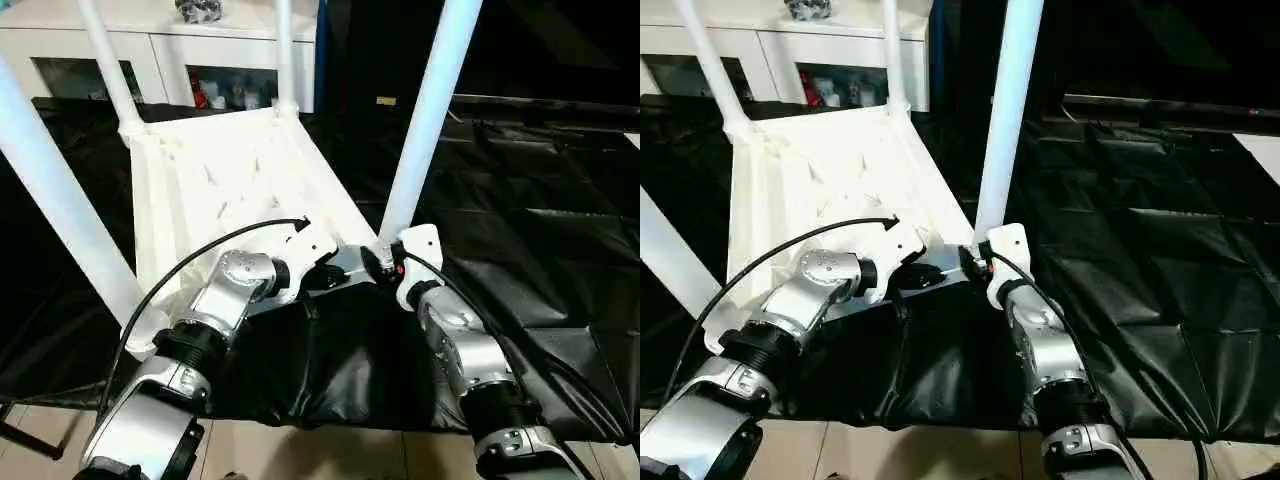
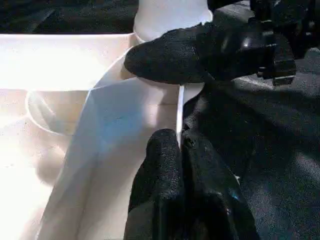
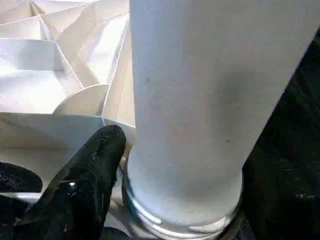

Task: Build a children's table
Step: Rotate leg to tighten

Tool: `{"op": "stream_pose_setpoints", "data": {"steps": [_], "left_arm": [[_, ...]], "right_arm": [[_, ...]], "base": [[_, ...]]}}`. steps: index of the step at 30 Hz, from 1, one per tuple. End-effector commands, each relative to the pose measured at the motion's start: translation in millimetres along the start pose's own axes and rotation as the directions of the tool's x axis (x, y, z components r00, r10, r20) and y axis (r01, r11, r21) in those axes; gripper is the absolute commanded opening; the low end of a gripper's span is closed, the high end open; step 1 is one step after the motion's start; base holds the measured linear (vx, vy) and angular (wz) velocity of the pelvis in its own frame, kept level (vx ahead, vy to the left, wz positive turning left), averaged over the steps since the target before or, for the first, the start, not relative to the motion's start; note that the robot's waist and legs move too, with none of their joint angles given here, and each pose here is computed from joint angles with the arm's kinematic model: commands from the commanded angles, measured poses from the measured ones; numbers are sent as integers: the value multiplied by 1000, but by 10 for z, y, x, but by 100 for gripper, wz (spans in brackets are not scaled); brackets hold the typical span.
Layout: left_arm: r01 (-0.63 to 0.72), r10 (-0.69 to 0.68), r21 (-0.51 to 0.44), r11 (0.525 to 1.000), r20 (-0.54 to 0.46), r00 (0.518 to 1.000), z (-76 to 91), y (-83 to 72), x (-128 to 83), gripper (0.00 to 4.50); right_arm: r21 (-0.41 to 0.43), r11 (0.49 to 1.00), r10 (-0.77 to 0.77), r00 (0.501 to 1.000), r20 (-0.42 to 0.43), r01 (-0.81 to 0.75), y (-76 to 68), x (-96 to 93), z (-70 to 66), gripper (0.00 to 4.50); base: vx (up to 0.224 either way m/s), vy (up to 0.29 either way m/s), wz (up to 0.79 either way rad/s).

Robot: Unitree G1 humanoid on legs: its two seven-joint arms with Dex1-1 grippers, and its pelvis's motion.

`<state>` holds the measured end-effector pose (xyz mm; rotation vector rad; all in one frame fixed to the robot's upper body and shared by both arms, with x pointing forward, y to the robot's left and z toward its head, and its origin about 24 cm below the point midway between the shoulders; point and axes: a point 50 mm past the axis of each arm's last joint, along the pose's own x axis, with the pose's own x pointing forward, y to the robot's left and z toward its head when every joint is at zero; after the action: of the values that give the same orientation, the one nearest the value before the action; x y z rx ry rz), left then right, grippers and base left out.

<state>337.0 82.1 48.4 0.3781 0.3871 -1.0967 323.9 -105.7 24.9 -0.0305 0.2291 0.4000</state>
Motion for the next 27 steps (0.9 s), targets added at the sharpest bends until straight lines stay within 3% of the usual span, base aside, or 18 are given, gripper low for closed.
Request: {"op": "stream_pose_setpoints", "data": {"steps": [1,2,4,6,11,17,27], "left_arm": [[101,-103,50,994,30,994,88,-125,64,0],[101,-103,50,994,30,994,88,-125,64,0],[179,-180,78,981,9,984,17,-111,-58,0],[227,-229,98,969,5,973,-13,-108,-125,0],[298,-296,105,949,-40,954,-102,-67,-265,0],[394,-389,107,913,-69,919,-152,-66,-399,0],[436,-430,103,894,-74,900,-150,-76,-436,0]], "right_arm": [[-59,973,227,973,45,-224,284,44,139,383],[-59,973,227,973,45,-224,284,44,139,383],[-96,940,331,944,9,-329,122,-38,118,383],[-113,907,407,913,-19,-407,52,-98,104,383],[-149,771,604,785,-138,-619,-73,-282,33,383],[-122,588,758,598,-263,-799,-173,-449,-10,383],[-105,513,800,519,-300,-852,-142,-447,-13,320]], "base": [[0,0,0],[0,0,0],[0,0,0],[0,0,0],[0,0,0],[0,0,0],[0,0,0]]}}
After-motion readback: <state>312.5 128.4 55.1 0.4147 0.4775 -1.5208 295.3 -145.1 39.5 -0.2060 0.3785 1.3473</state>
